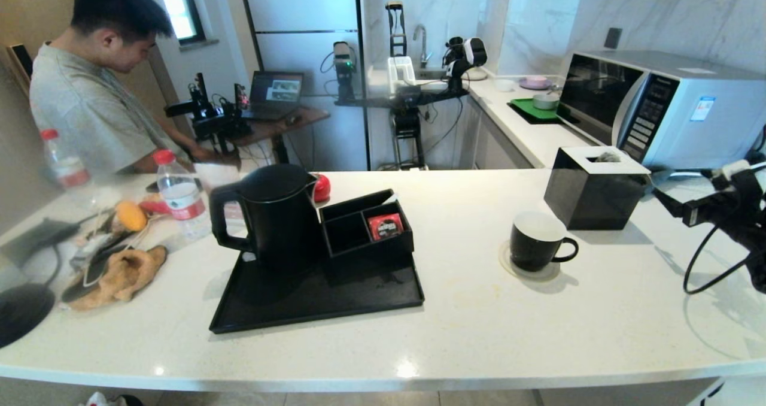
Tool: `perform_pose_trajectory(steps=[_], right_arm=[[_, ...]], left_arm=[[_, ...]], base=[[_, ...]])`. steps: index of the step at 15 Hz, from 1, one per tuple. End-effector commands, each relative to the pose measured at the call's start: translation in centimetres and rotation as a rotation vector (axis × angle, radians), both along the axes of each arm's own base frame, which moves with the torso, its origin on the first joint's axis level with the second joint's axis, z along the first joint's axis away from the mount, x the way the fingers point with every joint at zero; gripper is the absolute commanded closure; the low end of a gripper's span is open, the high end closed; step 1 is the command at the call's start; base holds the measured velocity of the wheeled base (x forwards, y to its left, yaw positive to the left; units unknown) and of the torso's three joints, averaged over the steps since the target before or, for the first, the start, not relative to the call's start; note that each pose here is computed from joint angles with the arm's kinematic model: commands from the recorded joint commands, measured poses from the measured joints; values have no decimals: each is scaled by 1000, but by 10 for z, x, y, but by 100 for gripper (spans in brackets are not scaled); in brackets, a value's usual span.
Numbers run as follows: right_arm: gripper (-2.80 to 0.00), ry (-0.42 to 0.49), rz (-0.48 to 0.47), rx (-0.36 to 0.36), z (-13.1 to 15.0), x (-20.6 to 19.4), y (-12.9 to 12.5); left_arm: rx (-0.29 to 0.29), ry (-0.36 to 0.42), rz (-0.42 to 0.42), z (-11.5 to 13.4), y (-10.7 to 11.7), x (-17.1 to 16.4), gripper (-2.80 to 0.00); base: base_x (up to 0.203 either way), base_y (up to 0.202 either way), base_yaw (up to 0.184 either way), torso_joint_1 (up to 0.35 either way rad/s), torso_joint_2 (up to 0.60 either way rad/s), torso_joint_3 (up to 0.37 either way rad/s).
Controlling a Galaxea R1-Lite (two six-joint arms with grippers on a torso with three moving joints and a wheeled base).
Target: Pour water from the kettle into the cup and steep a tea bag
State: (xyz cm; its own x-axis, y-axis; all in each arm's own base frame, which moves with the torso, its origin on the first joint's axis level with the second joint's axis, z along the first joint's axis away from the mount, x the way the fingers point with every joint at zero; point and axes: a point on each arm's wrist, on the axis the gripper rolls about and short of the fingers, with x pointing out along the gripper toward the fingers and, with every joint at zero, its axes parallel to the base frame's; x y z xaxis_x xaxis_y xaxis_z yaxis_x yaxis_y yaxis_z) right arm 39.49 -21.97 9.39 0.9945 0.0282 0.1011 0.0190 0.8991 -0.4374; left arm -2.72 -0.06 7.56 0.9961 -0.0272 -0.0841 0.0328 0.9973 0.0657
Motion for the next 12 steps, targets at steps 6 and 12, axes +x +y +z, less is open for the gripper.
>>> perform_pose_trajectory(steps=[6, 12], right_arm=[[-280, 36, -10, -7, -15, -6, -3], [-280, 94, 36, -4, -36, -24, 9]], left_arm=[[1, 0, 0, 0, 0, 0, 0], [1, 0, 0, 0, 0, 0, 0]], base=[[0, 0, 0, 0, 0, 0], [0, 0, 0, 0, 0, 0]])
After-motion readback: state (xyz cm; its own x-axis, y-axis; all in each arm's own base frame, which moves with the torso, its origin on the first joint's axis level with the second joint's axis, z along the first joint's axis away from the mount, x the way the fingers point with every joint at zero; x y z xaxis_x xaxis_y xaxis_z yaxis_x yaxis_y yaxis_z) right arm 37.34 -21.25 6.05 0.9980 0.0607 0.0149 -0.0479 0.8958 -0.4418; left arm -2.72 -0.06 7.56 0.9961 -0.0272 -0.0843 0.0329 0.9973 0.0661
